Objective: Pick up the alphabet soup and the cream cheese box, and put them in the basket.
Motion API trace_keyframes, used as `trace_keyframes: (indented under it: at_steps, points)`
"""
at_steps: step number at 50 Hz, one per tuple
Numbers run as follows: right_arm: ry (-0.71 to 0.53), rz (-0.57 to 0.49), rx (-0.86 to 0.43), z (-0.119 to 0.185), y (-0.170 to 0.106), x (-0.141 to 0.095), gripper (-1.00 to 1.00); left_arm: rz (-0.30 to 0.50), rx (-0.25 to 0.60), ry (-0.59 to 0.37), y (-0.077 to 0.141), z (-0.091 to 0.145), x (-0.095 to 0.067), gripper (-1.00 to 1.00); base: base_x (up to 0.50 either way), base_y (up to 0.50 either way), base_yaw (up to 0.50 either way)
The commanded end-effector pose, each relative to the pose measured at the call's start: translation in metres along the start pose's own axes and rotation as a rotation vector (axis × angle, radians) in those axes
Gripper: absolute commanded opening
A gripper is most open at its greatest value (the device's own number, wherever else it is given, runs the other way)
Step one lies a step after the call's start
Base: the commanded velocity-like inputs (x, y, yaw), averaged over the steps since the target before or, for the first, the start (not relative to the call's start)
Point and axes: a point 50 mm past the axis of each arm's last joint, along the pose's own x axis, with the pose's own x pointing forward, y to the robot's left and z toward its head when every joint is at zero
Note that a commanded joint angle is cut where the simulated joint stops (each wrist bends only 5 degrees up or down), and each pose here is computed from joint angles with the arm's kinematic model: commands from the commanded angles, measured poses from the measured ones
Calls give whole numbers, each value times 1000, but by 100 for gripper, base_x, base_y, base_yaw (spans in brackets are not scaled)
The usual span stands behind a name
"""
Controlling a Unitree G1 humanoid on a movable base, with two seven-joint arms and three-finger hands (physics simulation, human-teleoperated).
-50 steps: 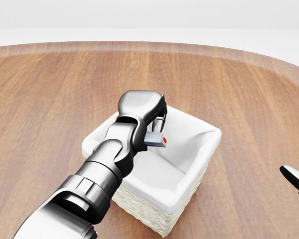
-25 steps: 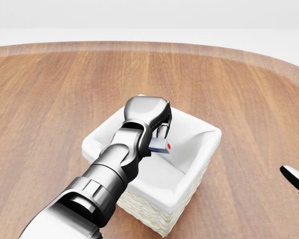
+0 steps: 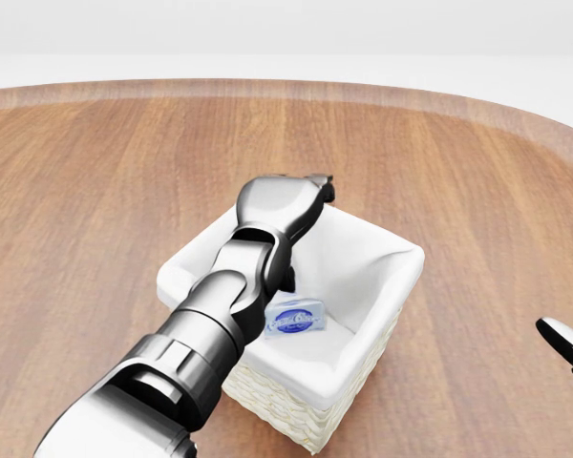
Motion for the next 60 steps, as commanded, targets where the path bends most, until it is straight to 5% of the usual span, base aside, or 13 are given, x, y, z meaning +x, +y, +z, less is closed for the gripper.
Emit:
trace_keyframes:
  at_steps: [1, 24, 44, 49, 60]
  points:
    - [-2, 1, 0, 0, 0, 0, 100, 23, -2, 6, 5, -3, 1, 100, 0, 0, 0]
    - [-6, 1, -2, 1, 0, -1, 100, 115, 51, -50, 36, 7, 3, 100, 0, 0, 0]
    - [-5, 2, -4, 0, 0, -1, 100, 330, 117, -93, 78, 13, -17, 100, 0, 0, 0]
    - [-4, 2, -4, 0, 0, 0, 100, 437, 123, -95, 100, 12, -24, 100, 0, 0, 0]
    - [-3, 1, -4, 1, 0, -1, 100, 478, 86, -85, 115, 4, -35, 100, 0, 0, 0]
